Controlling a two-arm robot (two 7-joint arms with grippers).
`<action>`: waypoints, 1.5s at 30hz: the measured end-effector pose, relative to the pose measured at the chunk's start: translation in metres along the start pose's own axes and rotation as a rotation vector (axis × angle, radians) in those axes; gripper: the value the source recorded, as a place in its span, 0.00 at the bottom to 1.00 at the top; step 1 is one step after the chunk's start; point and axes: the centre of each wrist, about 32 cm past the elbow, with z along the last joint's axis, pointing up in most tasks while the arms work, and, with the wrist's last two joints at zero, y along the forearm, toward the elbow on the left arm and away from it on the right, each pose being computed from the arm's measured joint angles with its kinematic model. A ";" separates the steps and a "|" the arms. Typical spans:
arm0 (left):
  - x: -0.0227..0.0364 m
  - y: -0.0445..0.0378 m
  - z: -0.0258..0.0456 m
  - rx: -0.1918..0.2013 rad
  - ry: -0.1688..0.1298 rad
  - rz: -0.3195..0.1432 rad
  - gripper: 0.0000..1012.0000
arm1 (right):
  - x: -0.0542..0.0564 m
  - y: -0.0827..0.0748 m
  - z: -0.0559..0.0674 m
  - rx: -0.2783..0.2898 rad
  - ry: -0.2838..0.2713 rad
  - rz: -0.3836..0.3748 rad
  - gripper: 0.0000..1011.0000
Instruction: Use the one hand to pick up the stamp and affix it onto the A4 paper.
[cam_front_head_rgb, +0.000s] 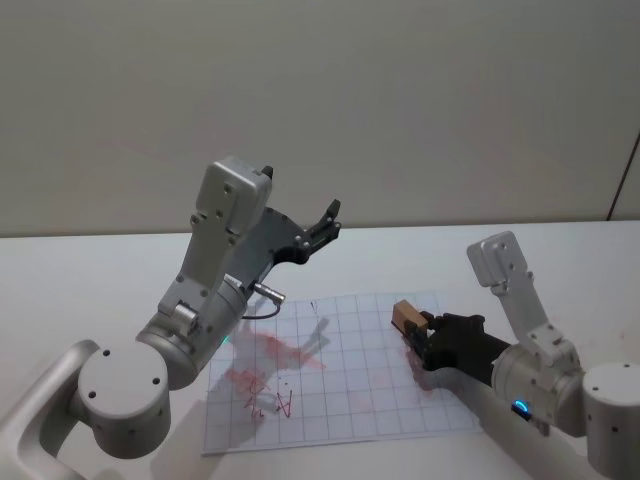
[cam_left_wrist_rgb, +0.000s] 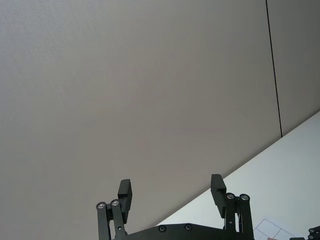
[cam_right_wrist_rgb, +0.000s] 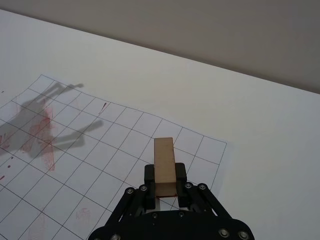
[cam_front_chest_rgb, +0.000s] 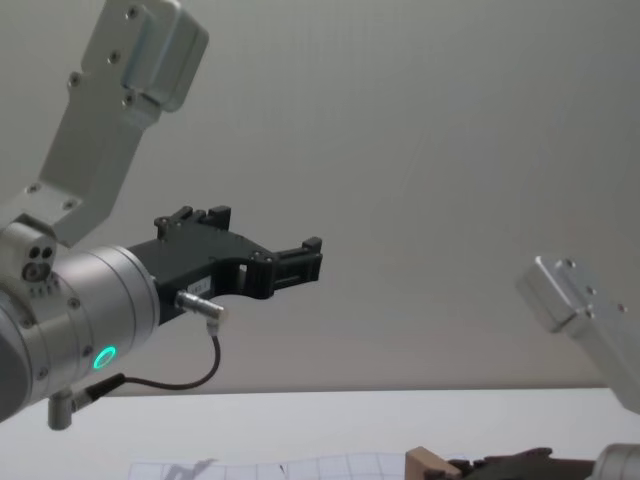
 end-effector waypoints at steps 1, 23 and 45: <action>0.0000 0.0000 0.0000 0.000 0.000 0.000 0.99 | 0.000 0.001 0.000 -0.001 0.000 0.001 0.21; 0.0000 0.0000 0.0000 0.000 0.000 0.000 0.99 | 0.006 -0.023 0.035 0.176 -0.031 -0.033 0.21; 0.0000 0.0000 0.0000 0.000 0.000 0.000 0.99 | 0.037 -0.093 0.024 0.174 -0.014 -0.191 0.21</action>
